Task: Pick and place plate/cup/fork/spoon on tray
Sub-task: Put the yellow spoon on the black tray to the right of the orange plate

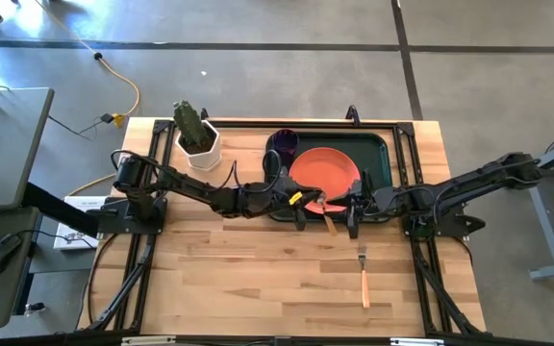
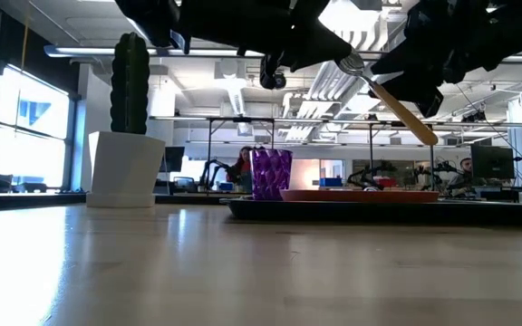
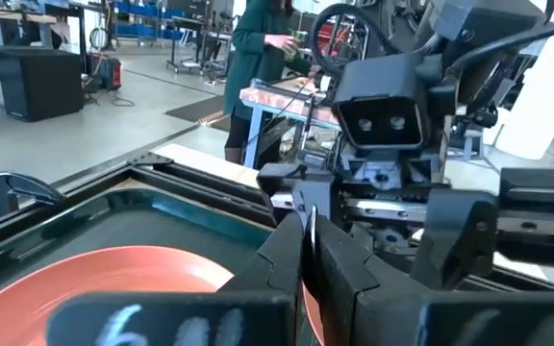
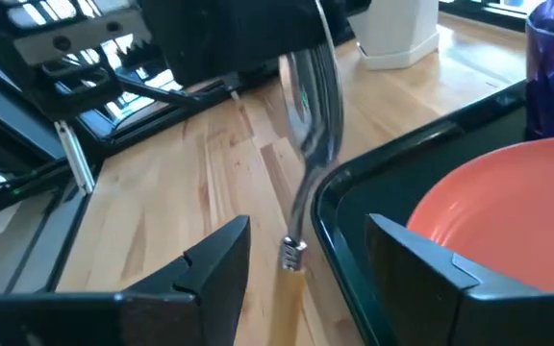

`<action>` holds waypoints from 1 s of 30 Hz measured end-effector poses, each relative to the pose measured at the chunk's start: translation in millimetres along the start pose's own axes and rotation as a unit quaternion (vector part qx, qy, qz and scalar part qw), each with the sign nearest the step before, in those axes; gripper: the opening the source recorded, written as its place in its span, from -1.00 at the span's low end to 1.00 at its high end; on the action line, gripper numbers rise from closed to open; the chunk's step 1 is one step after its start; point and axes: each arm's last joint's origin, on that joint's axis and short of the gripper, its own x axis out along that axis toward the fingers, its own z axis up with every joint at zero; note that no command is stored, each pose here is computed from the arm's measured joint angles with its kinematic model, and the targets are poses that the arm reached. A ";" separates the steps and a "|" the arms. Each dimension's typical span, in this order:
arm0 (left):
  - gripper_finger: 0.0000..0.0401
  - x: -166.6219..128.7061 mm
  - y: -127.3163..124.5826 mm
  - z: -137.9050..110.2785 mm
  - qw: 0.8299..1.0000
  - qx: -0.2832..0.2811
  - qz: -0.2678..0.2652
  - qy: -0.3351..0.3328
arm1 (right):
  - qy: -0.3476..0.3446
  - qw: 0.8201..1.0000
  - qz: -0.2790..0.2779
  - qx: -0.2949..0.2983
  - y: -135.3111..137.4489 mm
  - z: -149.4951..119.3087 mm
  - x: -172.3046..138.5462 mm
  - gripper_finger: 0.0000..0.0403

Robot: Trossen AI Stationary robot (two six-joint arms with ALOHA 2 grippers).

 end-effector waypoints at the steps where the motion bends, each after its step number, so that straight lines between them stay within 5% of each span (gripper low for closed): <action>1: -0.97 0.0 0.0 0.0 1.000 0.000 0.000 0.000 | 0.002 1.000 0.000 0.000 0.0 -0.5 0.7 -0.07; 15: -0.97 0.5 1.1 0.1 1.000 0.002 -0.004 0.002 | 0.004 1.000 0.020 0.006 -2.6 1.7 5.0 -0.79; 30: -0.97 1.9 4.7 0.9 1.000 0.013 -0.001 0.001 | -0.001 0.999 0.034 0.008 -6.1 6.1 6.3 -0.73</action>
